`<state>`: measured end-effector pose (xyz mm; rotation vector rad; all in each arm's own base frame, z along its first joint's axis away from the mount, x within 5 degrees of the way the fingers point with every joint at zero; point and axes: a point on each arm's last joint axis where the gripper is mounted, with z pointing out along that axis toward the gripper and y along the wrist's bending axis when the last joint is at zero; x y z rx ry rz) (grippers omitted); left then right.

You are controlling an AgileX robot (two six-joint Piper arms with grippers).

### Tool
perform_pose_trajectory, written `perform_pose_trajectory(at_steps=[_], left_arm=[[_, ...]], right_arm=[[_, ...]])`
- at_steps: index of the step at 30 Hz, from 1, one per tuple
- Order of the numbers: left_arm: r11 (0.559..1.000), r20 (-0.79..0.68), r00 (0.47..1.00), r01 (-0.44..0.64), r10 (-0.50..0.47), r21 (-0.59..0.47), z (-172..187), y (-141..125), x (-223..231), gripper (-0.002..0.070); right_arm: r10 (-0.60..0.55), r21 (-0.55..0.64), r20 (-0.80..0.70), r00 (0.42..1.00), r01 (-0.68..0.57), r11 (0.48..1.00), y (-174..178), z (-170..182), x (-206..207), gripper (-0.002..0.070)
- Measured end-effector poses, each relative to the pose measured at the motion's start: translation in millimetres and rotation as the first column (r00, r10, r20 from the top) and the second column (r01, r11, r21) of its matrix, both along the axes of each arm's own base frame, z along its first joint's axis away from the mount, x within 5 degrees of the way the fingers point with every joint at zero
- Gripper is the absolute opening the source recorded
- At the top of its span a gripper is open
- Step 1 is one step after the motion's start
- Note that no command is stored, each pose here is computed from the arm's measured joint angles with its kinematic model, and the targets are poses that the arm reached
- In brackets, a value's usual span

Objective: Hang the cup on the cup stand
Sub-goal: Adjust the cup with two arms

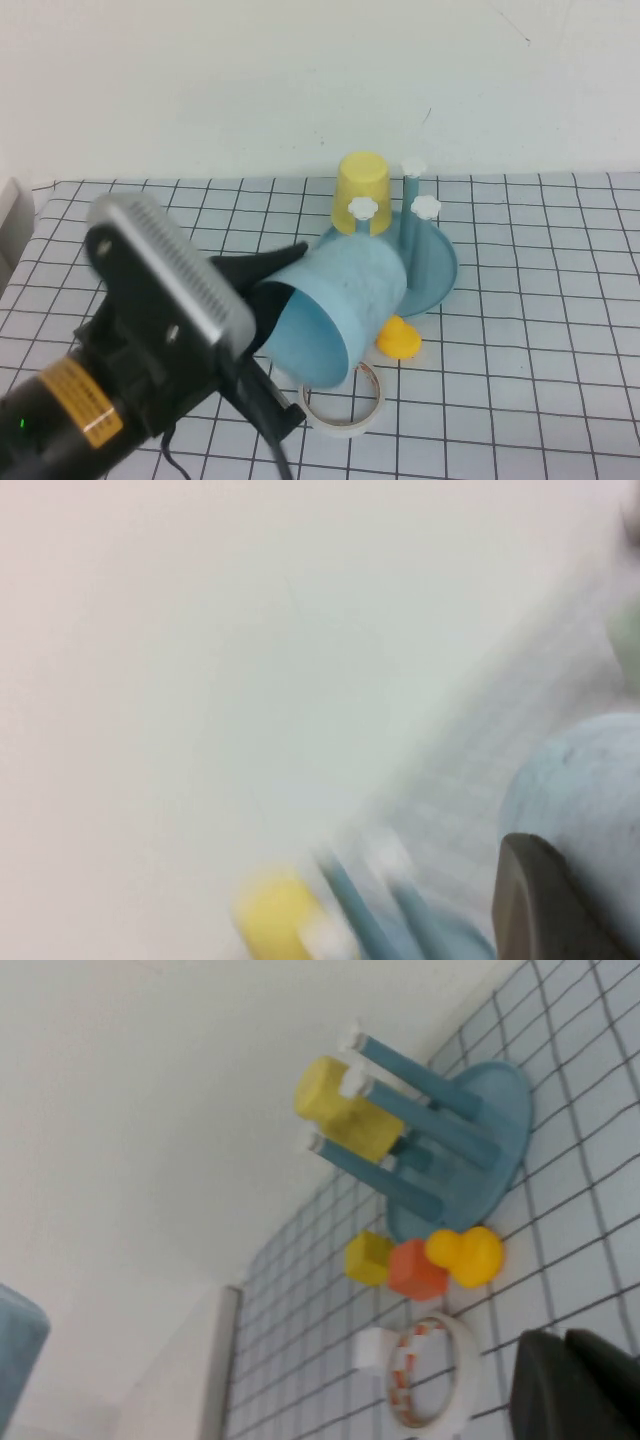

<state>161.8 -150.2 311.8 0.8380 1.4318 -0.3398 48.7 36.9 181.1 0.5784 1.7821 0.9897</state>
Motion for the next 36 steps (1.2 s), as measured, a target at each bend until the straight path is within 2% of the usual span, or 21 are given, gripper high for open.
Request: perform_pose_trajectory(at_steps=[3, 6, 9, 12, 14, 16, 20, 21, 23, 27, 36], left_arm=[[0.998, 0.227, 0.974, 0.001, 0.012, -0.056, 0, 2, -1, 0.0015], [0.994, 0.369, 0.927, -0.032, 0.067, -0.1, 2, 1, 4, 0.0015], [0.984, 0.45, 0.885, -0.049, 0.123, -0.172, 3, -2, 10, 0.0014], [0.977, 0.468, 0.872, -0.045, 0.139, -0.207, -4, -8, 17, 0.0015], [0.974, 0.428, 0.894, -0.035, 0.13, -0.222, -11, -12, 21, 0.0015], [0.971, 0.385, 0.916, -0.024, 0.116, -0.237, -18, -16, 24, 0.0014], [0.972, 0.354, 0.931, -0.008, 0.094, -0.235, -26, -20, 28, 0.0014], [0.972, 0.35, 0.932, -0.008, 0.093, -0.236, -26, -21, 28, 0.0014], [0.972, 0.349, 0.932, -0.008, 0.093, -0.236, -27, -21, 28, 0.0014], [0.971, 0.35, 0.932, -0.008, 0.093, -0.238, -26, -21, 28, 0.0014], [0.97, 0.352, 0.931, -0.006, 0.094, -0.244, -25, -21, 29, 0.0014]], right_arm=[[0.022, 0.131, 0.024, 0.999, -0.025, 0.991, 4, 6, -1, -0.0001], [0.073, 0.241, 0.067, 0.995, -0.087, 0.967, 9, 14, -2, -0.0001], [0.135, 0.32, 0.106, 0.985, -0.162, 0.933, 14, 22, -3, -0.0001], [0.193, 0.307, 0.103, 0.976, -0.215, 0.927, 18, 25, 2, 0.0011], [0.226, 0.26, 0.097, 0.969, -0.244, 0.934, 20, 33, 7, 0.0067], [0.259, 0.201, 0.126, 0.958, -0.28, 0.939, 21, 51, 13, 0.0174], [0.296, 0.138, 0.172, 0.94, -0.321, 0.937, 21, 96, 33, 0.0512], [0.305, 0.123, 0.183, 0.935, -0.33, 0.936, 20, 108, 41, 0.0575], [0.338, 0.121, 0.165, 0.926, -0.359, 0.925, 21, 121, 57, 0.0638], [0.458, 0.164, 0.114, 0.882, -0.471, 0.867, 27, 134, 88, 0.0683], [0.642, 0.239, 0.028, 0.766, -0.628, 0.74, 58, 141, 143, 0.0691]])
